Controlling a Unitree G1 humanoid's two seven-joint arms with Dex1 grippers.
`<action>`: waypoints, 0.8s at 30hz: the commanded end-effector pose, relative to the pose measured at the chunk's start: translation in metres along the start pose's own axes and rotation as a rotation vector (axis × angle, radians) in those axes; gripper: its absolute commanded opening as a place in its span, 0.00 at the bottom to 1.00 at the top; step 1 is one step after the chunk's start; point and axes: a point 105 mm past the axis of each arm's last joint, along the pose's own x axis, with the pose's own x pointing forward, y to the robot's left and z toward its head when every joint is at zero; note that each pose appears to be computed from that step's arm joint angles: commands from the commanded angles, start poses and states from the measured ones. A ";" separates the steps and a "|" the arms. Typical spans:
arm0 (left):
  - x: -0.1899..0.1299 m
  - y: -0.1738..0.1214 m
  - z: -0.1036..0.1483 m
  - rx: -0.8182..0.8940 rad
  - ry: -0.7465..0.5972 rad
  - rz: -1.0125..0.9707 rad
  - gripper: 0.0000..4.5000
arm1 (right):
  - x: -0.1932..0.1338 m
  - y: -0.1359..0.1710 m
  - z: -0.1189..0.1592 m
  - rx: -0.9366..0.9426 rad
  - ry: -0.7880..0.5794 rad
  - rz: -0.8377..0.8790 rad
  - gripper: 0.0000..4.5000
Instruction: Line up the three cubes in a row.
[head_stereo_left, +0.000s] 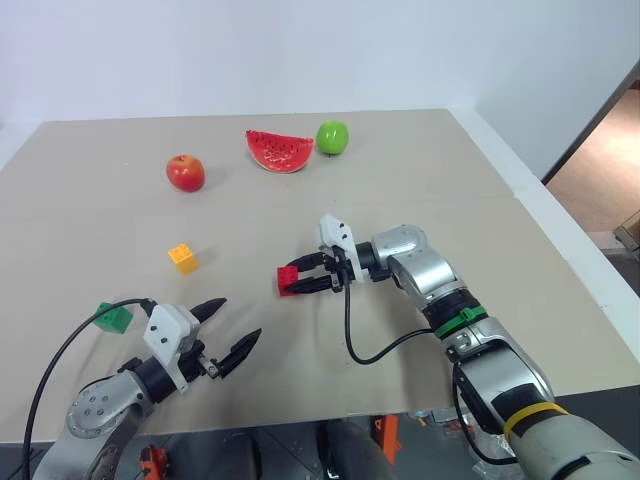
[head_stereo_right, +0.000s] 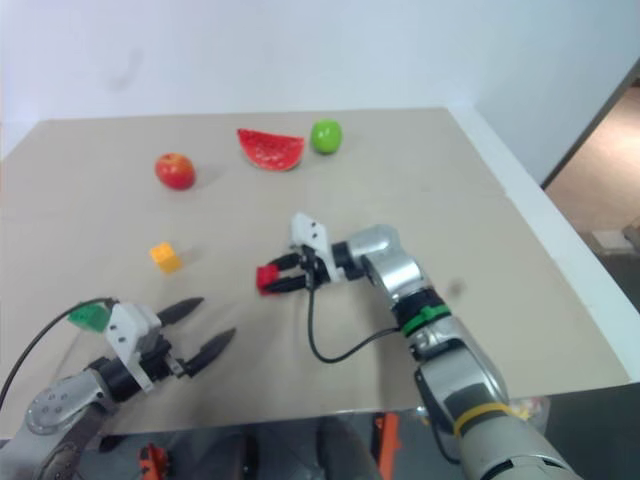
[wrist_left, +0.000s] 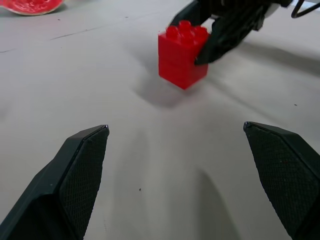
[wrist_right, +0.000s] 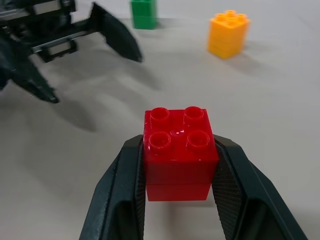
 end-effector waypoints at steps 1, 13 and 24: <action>-0.003 0.002 0.013 0.030 -0.036 0.010 1.00 | -0.002 -0.002 0.007 -0.050 -0.008 0.014 0.28; -0.011 0.002 0.010 0.025 -0.001 -0.042 1.00 | -0.014 -0.009 -0.001 -0.039 0.009 0.011 0.28; -0.011 0.000 0.008 0.035 0.004 -0.063 1.00 | -0.019 -0.010 -0.012 0.029 -0.002 -0.015 0.28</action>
